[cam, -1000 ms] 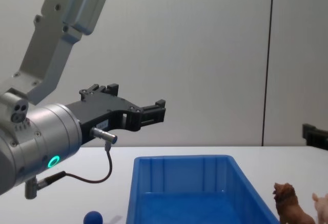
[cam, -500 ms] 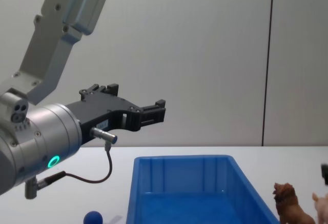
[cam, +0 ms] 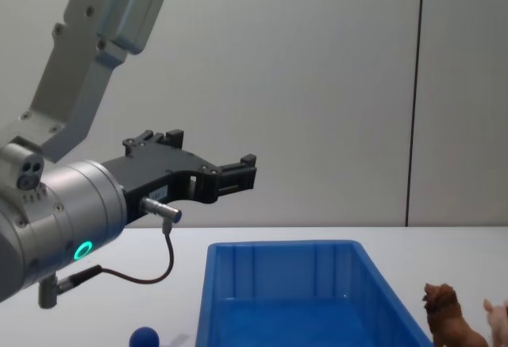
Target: Pick up the two dolls from the table and place them into the box.
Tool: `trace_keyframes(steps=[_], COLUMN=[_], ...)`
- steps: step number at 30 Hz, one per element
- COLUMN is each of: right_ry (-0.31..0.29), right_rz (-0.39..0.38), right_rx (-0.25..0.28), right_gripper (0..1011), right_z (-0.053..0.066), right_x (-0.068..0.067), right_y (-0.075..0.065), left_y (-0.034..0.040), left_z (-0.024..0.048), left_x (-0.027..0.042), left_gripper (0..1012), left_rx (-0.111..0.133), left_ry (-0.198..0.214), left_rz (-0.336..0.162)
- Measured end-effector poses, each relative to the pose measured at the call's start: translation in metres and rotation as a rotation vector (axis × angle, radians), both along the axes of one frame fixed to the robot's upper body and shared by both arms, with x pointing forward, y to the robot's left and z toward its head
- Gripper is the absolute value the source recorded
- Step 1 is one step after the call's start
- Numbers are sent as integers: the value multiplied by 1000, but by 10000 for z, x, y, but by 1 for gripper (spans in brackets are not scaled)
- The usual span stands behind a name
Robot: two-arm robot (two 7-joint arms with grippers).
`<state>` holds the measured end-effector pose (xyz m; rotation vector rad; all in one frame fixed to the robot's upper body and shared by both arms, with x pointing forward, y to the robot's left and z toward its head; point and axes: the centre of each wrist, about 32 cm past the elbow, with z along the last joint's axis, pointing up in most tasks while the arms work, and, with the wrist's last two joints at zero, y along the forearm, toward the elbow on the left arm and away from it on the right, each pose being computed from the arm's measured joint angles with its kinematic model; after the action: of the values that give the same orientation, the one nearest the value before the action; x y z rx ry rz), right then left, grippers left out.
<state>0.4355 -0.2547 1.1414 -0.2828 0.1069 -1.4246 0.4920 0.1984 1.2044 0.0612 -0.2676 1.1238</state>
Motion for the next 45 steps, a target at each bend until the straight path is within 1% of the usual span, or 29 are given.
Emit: trace_keyframes(steps=[1, 3, 4, 6, 8, 9, 13, 15, 16, 17, 18, 19, 20, 21, 23, 29, 34, 36, 37, 42, 45], right_ry=[5, 9, 10, 15, 15, 16, 19, 23, 25, 29, 30, 32, 34, 37, 40, 42, 24, 3, 3, -63, -93], right_rz=[3, 7, 13, 18, 27, 33, 42, 47, 49, 51, 53, 53, 54, 55, 56, 55, 60, 66, 66, 95, 114], right_rx=[0, 0, 1, 1, 2, 2, 4, 6, 7, 8, 8, 9, 10, 11, 14, 22, 31, 36, 36, 53, 63], right_gripper=[962, 941, 895, 861, 807, 755, 678, 560, 560, 518, 503, 456, 445, 403, 363, 364, 363, 363, 363, 363, 363], right_z=[-16, -29, -42, -60, -78, -91, -112, -129, -134, -146, -150, -157, -162, -172, -183, -197, -187, -162, -162, -64, -17], right_x=[0, 1, 1, -2, -4, -6, -8, -9, -9, -9, -9, -8, -7, -4, 1, 7, 4, 4, 4, 5, 7], right_y=[-2, -5, -6, -7, -7, -7, -6, -6, -7, -8, -8, -8, -8, -10, -10, -15, -16, -12, -12, 7, 19], left_y=[0, 0, 0, 1, 0, 0, 0, 0, 0, 0, 0, 0, 0, 0, 0, 0, 0, 0, 0, 0, 0], left_z=[0, 0, 0, 0, 0, 0, 0, 0, 0, 0, 0, 0, 0, 0, 0, 0, 0, 0, 0, 0, 0], left_x=[0, 0, 0, 0, 0, 0, 0, 0, 0, 0, 0, 0, 0, 0, 0, 0, 0, 0, 0, 0, 0], left_gripper=[1001, 1001, 1001, 1001, 1001, 1001, 1001, 1001, 1001, 1001, 1001, 1001, 1001, 1001, 1001, 1001, 1001, 1001, 1001, 1001, 1001], left_rx=[0, 0, 0, 0, 0, 0, 0, 0, 0, 0, 0, 0, 0, 0, 0, 0, 0, 0, 0, 0, 0], left_ry=[0, 0, 0, 0, 0, 0, 0, 0, 0, 0, 0, 0, 0, 0, 0, 0, 0, 0, 0, 0, 0], left_rz=[0, 0, 0, 0, 0, 0, 0, 0, 0, 0, 0, 0, 0, 0, 0, 0, 0, 0, 0, 0, 0])
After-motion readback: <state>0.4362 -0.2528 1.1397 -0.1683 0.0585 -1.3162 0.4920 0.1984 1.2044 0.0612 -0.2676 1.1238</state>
